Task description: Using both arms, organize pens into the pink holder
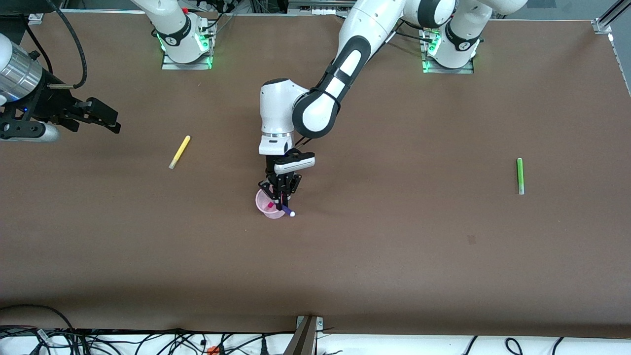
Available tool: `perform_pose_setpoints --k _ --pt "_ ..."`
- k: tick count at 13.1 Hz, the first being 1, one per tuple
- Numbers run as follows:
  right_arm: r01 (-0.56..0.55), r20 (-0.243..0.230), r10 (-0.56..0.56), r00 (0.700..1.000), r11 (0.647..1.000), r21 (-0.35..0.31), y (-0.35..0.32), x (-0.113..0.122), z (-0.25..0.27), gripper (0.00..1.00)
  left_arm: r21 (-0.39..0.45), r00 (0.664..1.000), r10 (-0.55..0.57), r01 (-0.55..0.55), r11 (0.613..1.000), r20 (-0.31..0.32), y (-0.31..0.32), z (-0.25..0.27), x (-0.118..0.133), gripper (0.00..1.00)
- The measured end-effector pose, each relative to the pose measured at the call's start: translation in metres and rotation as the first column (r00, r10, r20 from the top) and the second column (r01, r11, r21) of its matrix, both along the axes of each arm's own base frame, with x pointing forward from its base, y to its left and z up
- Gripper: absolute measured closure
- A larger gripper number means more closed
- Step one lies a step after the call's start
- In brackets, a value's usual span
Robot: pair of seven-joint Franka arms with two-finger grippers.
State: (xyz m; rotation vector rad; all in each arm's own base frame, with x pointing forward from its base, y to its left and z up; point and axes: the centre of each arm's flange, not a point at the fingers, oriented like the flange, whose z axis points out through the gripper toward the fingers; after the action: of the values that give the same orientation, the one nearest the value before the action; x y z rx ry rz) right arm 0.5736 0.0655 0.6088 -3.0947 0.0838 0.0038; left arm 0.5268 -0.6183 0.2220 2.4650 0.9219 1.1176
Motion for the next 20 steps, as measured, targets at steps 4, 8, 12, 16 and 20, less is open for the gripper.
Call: perform_pose_setpoints --k 4,8,12,16,20 --pt "0.001 0.004 -0.001 1.000 1.000 -0.002 -0.001 0.000 0.000 0.00 0.000 1.000 -0.003 0.003 1.000 0.003 -0.001 0.001 -0.001 0.82" --pt "0.001 0.007 -0.001 1.000 1.000 -0.002 -0.001 0.001 0.001 0.00 -0.008 1.000 -0.006 0.006 1.000 0.015 -0.004 0.008 0.000 0.79" --pt "-0.002 0.017 0.002 1.000 1.000 -0.016 -0.001 0.002 0.001 0.00 -0.021 1.000 -0.011 0.011 1.000 0.029 -0.008 0.017 0.001 0.52" --pt "-0.006 0.024 0.007 1.000 1.000 -0.016 0.001 0.002 0.002 0.00 -0.068 0.999 0.013 -0.010 0.998 0.041 -0.006 0.040 0.010 0.17" --pt "-0.006 0.025 0.007 1.000 1.000 -0.016 0.001 0.002 0.002 0.00 -0.201 0.996 0.078 -0.084 0.976 -0.035 0.027 0.115 0.051 0.18"
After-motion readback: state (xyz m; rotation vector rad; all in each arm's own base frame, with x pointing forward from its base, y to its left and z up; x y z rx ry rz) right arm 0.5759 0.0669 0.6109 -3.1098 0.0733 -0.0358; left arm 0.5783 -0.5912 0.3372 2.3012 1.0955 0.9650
